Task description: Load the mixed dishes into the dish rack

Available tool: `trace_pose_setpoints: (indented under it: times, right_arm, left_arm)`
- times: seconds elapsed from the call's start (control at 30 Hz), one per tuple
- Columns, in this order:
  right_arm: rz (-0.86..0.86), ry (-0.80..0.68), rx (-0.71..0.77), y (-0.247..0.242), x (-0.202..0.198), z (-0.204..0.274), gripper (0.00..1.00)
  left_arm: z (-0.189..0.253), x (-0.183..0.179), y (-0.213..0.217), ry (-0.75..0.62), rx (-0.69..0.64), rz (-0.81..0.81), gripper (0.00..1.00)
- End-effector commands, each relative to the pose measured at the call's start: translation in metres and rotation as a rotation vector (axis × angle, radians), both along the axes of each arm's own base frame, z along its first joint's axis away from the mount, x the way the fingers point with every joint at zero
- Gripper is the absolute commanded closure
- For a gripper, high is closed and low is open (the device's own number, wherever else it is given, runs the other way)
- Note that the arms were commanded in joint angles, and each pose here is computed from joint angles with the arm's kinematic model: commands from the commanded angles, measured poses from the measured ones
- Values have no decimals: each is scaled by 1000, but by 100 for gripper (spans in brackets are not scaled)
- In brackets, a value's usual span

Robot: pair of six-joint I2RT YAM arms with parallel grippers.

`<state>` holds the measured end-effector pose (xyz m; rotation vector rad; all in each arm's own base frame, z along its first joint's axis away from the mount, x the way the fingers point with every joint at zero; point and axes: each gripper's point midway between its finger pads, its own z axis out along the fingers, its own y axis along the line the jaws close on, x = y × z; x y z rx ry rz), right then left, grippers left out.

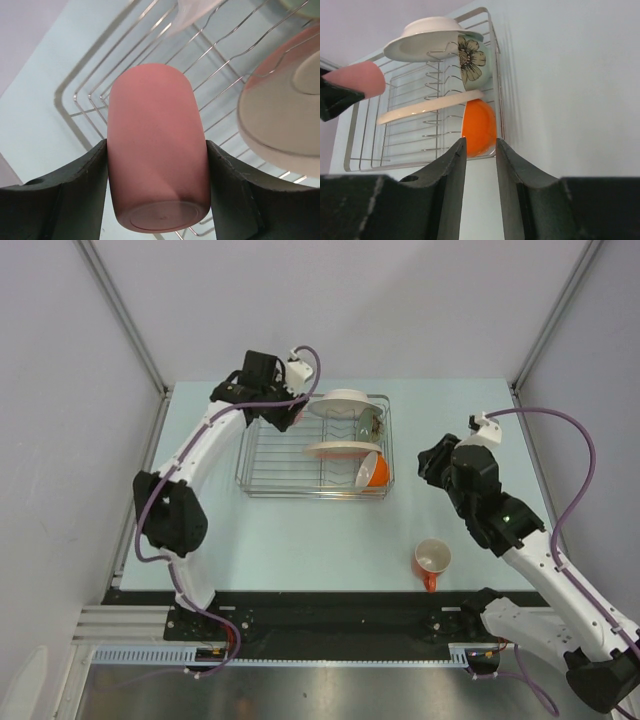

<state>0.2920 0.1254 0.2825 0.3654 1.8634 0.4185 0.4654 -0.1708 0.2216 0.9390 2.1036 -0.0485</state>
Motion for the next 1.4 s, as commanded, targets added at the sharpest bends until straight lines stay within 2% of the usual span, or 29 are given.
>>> trace_pose_setpoints:
  times: [0.0,0.17,0.43,0.93,1.03,1.07,1.1,1.13,1.17,1.23,1.37]
  right_arm:
    - [-58,-21,19,-14,-6,7,66]
    - [-66,-15,21,-17,-10,4,66]
    - [-67,-6,27,-17,-11,0,67]
    - [-67,-1,34,-17,-13,-3,65]
    - [-63,4,34,-17,-13,-4,62]
    - [-62,8,32,-16,-13,-6,61]
    - [-61,10,31,-16,-13,-6,61]
    - [-57,10,33,-15,-14,-6,61]
    - [-54,11,34,-15,-14,-6,60]
    - [-44,17,33,-13,-14,-8,59]
    - [-35,20,33,-10,-12,-9,58]
  left_arm:
    - [-30,21,9,10,112,9,100]
    - [-53,29,20,38,191,36,100]
    - [-83,28,26,123,278,-9,100]
    - [-124,37,35,195,288,7,100]
    - [-123,38,36,190,282,23,58]
    - [-123,39,37,189,282,29,40]
    - [-123,38,38,188,280,32,31]
    - [-120,40,38,174,274,38,17]
    - [-118,40,39,170,272,40,10]
    - [-114,39,39,162,268,42,2]
    - [-103,40,36,138,245,39,0]
